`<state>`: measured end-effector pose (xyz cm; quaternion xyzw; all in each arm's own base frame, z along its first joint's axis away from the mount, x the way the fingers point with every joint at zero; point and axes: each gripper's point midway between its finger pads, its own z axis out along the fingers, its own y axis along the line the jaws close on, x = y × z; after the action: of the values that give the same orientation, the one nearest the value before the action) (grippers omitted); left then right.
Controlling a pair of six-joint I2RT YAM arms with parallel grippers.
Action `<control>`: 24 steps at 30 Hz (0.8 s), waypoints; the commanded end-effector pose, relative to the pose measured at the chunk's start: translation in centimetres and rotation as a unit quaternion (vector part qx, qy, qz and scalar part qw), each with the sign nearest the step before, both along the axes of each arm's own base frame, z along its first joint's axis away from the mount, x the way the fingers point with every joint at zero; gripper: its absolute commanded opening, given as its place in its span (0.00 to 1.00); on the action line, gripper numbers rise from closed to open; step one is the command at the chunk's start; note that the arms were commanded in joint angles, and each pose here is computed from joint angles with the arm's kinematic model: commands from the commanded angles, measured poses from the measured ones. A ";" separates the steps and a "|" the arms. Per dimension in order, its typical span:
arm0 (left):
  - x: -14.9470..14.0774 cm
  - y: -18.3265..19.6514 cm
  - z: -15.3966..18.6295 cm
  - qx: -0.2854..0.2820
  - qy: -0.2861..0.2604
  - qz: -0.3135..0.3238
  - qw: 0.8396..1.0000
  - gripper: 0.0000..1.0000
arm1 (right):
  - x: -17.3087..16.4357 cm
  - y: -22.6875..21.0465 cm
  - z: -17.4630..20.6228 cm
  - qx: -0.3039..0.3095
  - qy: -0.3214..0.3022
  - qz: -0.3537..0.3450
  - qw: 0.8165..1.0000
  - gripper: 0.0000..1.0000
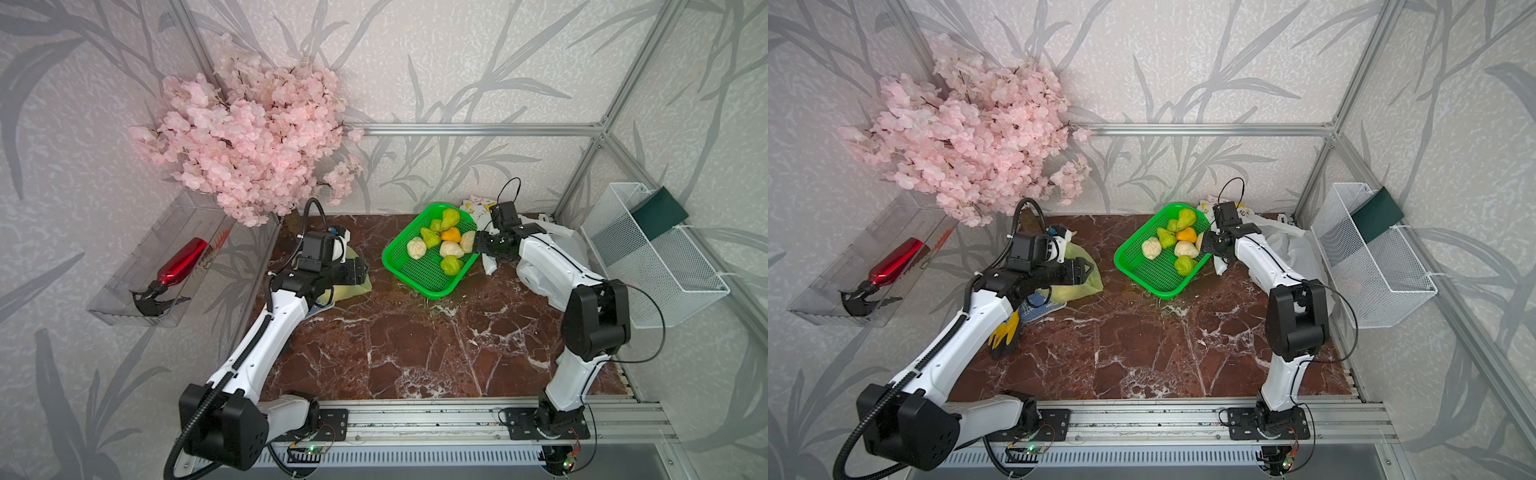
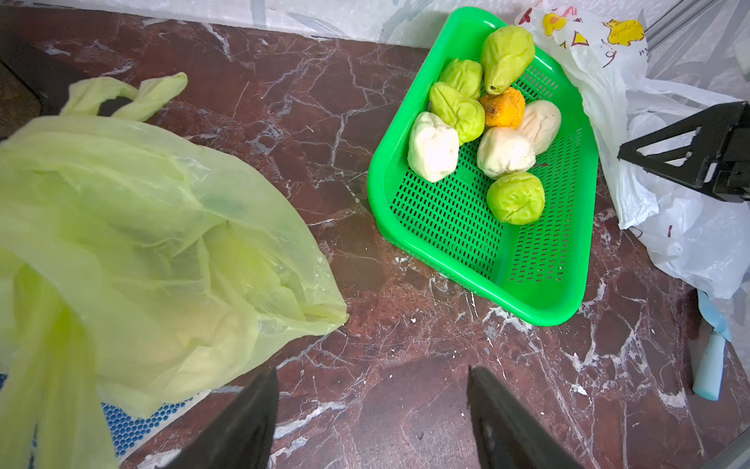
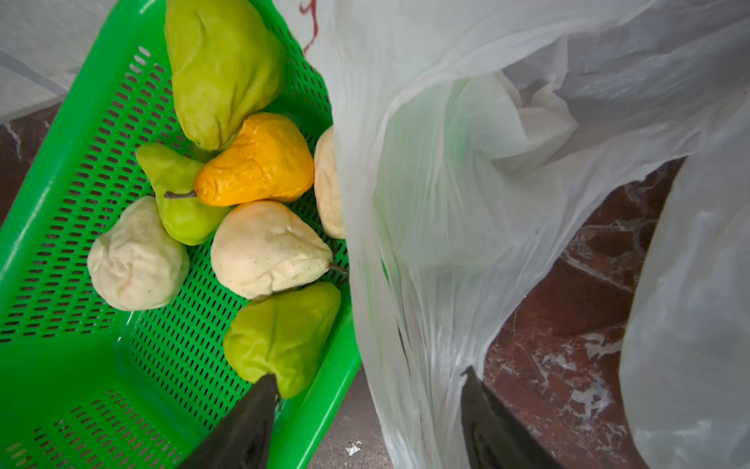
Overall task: Place the pears into plastic bags & tie knots
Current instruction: Pick up the plastic bag from the corner of the board.
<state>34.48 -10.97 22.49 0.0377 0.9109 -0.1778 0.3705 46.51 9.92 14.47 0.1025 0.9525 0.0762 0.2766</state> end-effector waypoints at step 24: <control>-0.9 4.9 2.7 0.035 -0.016 0.130 0.991 0.63 | -11.9 20.3 22.8 -0.109 -0.304 0.505 0.800 0.00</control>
<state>33.63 -9.30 23.24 -0.0012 0.9137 -0.1433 0.3803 39.44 26.07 36.64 -0.3347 0.7992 0.0851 0.4920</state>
